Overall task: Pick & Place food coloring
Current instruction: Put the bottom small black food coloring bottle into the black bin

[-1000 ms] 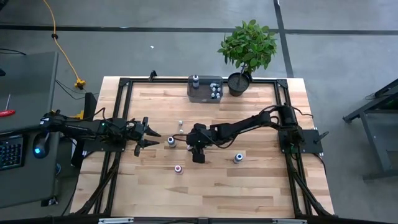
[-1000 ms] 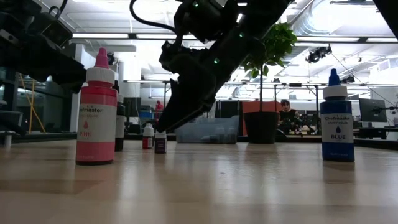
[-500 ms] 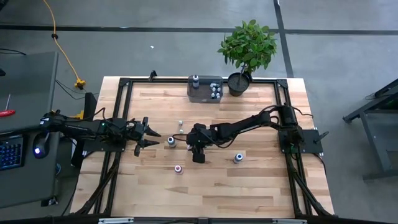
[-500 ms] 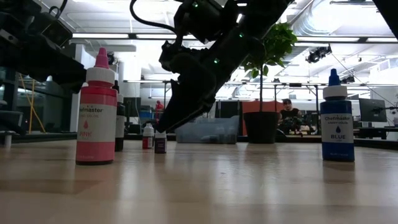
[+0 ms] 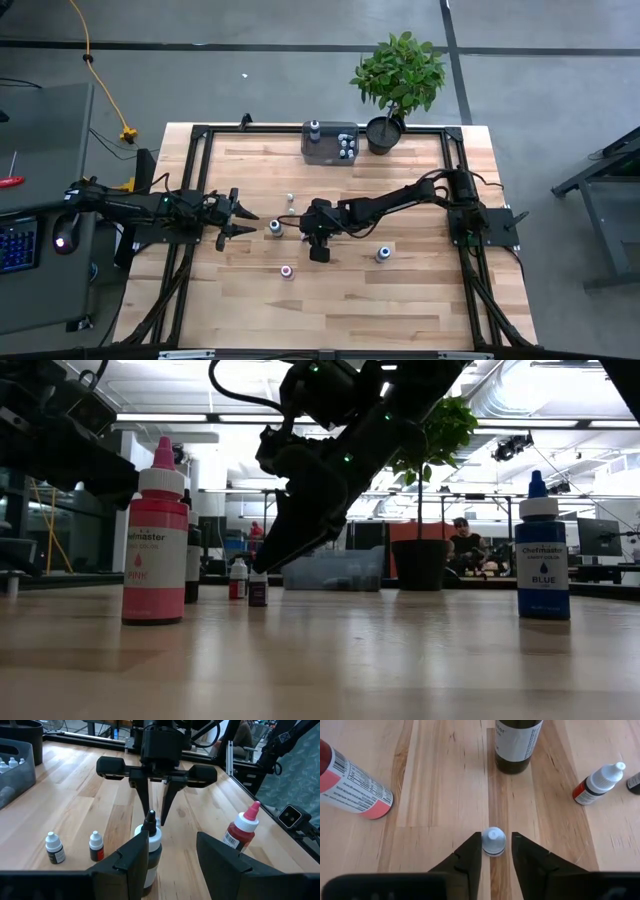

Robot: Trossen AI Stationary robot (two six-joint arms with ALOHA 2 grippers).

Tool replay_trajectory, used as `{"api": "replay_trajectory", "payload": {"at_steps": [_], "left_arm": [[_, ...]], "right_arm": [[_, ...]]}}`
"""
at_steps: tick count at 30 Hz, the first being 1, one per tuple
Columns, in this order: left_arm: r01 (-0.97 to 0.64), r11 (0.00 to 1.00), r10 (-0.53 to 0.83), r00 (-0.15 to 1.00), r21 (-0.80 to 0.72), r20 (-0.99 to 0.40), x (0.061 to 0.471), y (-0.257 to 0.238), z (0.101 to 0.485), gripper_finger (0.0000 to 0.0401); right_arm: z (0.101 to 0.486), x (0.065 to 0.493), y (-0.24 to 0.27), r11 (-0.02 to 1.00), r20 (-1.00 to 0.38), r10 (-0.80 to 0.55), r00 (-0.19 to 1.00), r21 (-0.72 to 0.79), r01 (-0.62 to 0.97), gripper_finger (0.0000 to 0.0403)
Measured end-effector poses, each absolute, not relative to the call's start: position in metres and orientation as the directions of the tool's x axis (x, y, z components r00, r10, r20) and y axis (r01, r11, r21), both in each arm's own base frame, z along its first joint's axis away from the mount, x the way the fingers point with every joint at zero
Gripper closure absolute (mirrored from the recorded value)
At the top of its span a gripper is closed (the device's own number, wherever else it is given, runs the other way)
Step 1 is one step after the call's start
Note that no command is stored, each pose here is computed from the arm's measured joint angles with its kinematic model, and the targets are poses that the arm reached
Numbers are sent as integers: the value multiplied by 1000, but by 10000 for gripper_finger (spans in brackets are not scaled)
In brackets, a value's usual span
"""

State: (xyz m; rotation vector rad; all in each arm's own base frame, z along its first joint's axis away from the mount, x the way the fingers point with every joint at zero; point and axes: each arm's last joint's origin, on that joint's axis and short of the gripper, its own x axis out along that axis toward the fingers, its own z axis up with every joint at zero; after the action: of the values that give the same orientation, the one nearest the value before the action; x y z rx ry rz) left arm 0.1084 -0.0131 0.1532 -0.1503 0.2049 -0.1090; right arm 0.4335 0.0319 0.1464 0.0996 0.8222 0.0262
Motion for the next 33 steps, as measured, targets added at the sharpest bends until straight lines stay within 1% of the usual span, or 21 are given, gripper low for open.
{"api": "replay_trajectory", "payload": {"at_steps": [10, 17, 23, 26, 33], "left_arm": [[92, 983, -123, 973, -160, -194, 108, -13, 153, 238], [92, 983, -123, 973, -159, -194, 108, -13, 153, 238], [92, 983, -123, 973, -160, -194, 108, -13, 153, 238], [92, 983, -123, 973, -160, -194, 108, -13, 153, 238], [92, 983, -123, 973, -159, -194, 108, -13, 153, 238]], "right_arm": [[147, 434, 33, 994, -729, 83, 680, 114, 1, 367], [147, 434, 33, 993, -729, 83, 680, 114, 1, 356], [147, 434, 32, 994, -728, 82, 681, 113, 1, 370], [154, 433, 32, 994, -718, 76, 692, 109, 4, 370], [182, 425, 29, 997, -698, 13, 716, 68, 48, 370]]}}
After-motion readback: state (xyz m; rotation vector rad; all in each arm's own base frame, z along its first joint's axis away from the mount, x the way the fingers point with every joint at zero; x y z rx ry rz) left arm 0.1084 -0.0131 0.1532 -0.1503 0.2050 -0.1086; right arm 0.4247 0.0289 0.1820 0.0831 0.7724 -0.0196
